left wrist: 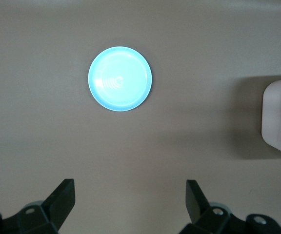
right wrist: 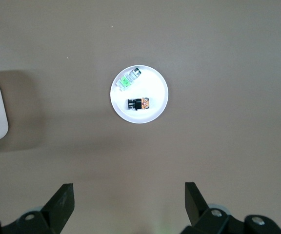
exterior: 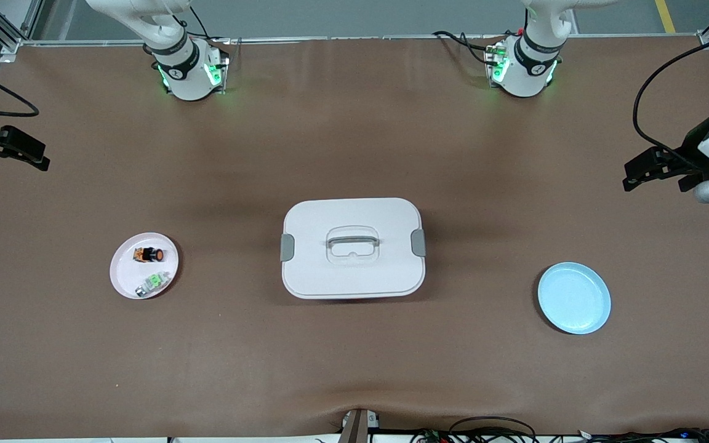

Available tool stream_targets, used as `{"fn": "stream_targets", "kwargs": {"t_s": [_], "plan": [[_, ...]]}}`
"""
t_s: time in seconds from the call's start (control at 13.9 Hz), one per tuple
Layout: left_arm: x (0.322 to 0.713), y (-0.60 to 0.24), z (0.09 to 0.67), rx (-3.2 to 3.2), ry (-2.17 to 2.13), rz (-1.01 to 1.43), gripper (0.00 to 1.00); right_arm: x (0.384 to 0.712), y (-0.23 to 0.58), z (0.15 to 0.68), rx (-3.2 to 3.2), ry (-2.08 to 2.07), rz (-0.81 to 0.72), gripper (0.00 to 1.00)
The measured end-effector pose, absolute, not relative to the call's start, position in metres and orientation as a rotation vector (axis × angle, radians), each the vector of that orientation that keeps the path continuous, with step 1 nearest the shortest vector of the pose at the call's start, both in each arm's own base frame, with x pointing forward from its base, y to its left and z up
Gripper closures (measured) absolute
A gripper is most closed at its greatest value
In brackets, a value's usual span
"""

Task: Transfer orange switch to right arm and place

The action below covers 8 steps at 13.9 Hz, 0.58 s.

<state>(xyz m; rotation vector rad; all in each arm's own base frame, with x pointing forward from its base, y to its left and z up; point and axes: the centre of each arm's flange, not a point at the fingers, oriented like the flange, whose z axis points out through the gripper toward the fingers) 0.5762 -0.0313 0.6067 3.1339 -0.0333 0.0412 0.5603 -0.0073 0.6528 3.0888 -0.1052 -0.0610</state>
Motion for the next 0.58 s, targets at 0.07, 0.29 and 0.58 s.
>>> {"fn": "stream_targets", "kwargs": {"t_s": [0.07,0.29,0.58], "plan": [[0.576,-0.031,0.606,3.134,-0.033,0.033,0.00,0.560,-0.010,0.653,3.100,-0.122,-0.061,0.00],[0.575,-0.030,0.605,3.135,-0.031,0.022,0.00,0.559,-0.033,0.654,3.157,-0.203,-0.061,0.00],[0.575,-0.030,0.605,3.135,-0.030,0.021,0.00,0.556,-0.040,0.653,3.161,-0.225,-0.096,0.00]]}}
